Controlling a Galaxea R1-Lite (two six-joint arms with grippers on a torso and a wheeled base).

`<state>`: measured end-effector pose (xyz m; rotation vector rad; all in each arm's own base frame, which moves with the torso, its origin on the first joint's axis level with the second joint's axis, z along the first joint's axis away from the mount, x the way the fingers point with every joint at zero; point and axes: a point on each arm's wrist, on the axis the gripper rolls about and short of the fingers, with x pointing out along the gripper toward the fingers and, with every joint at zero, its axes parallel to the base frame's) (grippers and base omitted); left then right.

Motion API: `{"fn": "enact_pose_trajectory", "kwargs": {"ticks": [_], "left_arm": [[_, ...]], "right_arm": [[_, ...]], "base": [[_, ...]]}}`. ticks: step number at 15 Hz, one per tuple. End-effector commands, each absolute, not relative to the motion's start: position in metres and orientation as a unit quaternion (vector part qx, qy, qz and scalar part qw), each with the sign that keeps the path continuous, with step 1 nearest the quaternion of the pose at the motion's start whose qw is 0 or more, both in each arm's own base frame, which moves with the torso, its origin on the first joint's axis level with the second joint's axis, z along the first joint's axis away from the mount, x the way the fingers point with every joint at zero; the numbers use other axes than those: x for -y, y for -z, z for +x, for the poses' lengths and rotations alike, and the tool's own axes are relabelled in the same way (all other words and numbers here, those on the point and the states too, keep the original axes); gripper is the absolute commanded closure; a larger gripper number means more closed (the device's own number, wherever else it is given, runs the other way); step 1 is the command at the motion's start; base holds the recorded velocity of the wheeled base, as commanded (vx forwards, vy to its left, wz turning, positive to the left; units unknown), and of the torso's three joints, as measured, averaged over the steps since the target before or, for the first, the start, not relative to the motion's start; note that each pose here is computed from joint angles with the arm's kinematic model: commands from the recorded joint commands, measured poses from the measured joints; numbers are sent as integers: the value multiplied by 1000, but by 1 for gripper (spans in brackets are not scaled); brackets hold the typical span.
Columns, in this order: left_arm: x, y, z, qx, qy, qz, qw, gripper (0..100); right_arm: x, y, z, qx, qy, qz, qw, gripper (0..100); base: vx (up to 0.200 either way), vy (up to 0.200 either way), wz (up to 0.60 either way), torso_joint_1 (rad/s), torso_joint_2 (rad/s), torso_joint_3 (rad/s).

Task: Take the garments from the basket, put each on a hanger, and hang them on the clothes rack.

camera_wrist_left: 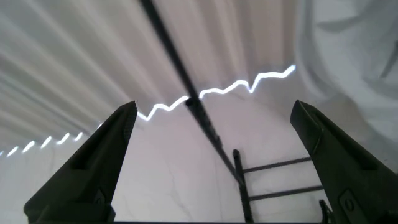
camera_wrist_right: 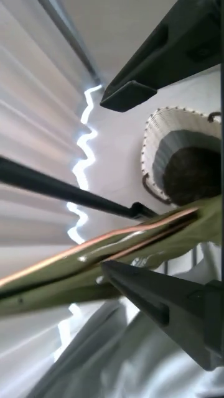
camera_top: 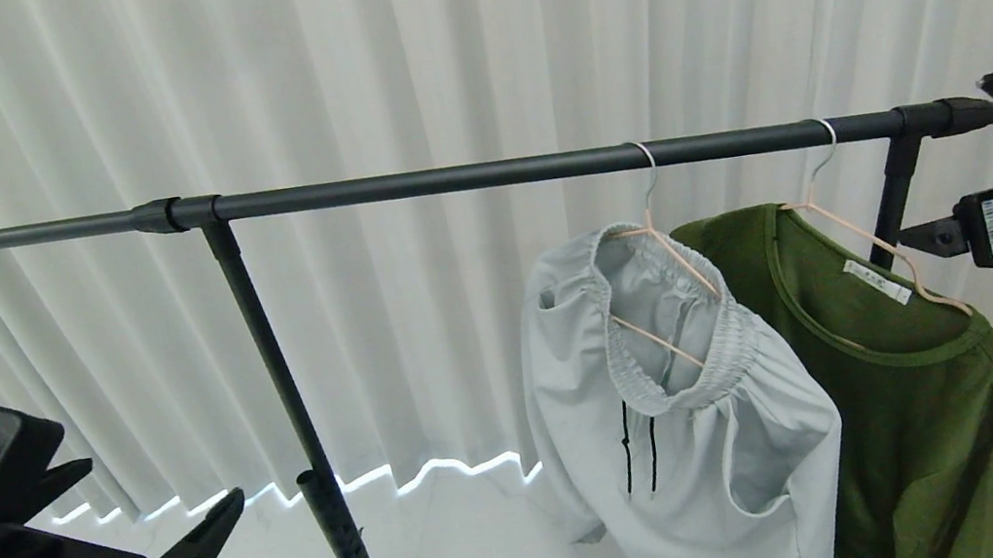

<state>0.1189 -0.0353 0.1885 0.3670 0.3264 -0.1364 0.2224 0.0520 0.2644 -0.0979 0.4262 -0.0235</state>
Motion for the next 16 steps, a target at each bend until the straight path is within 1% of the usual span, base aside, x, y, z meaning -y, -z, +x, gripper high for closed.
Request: {"fn": "enact_pose_trajectory", "kwargs": {"ticks": [1,3,5,9,16], "left_arm": [[25,-189,120,-166,23,174,970,0],[21,-188,121,-170,10,173,970,0],[20,-188,121,-171,5,172,970,0],[15,-188,120,-174,-22,169,970,0],[13,-180,112,-180,-27,171,968,0]], "right_arm": [[-43,-275,186,-151,-1,-30,988,0],[-39,-275,184,-121,8,-23,992,0],[-35,-272,185,-118,19,-22,993,0],[-29,-266,186,-127,33,-23,991,0],[-17,-256,184,-145,65,-24,987,0]], "base": [[0,0,0,0,0,0],[0,0,0,0,0,0],[0,0,0,0,0,0],[-200,0,0,2,6,1],[-200,0,0,3,1,0]]}}
